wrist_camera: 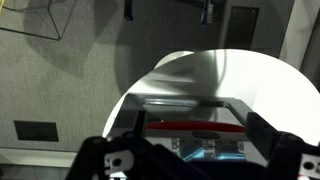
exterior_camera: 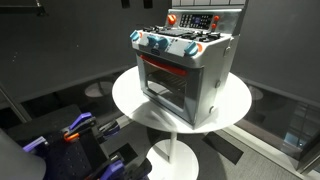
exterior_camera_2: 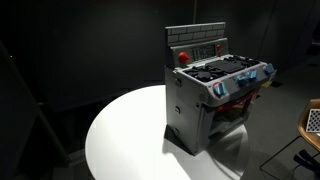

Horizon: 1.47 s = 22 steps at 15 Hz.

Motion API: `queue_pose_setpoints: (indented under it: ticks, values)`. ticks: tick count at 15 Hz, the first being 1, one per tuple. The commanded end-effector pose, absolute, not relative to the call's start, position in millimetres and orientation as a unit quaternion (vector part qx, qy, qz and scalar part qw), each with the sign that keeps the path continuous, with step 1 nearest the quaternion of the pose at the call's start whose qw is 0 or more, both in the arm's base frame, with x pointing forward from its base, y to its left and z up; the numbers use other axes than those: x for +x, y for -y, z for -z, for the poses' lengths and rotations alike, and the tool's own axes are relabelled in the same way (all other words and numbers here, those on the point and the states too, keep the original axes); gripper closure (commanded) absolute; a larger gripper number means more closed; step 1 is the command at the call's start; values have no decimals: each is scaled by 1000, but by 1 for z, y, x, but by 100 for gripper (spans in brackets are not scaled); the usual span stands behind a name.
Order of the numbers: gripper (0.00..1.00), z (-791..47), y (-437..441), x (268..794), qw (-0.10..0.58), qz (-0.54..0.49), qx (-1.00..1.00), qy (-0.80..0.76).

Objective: Press the top button on the right side of the stove

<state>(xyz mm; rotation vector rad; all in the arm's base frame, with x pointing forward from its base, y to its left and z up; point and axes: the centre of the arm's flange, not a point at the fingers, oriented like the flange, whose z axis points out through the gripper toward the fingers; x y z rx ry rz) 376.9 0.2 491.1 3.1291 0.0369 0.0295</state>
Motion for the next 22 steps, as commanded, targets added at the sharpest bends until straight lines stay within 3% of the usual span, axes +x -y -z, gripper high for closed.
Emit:
queue_pose_setpoints:
  ticks: [1, 12, 22]
  values:
    - [0, -502, 4, 396, 11, -23, 1000, -1]
    - [0, -535, 18, 457, 25, -116, 993, 23]
    - [0, -517, 40, 538, 43, -199, 976, 78]
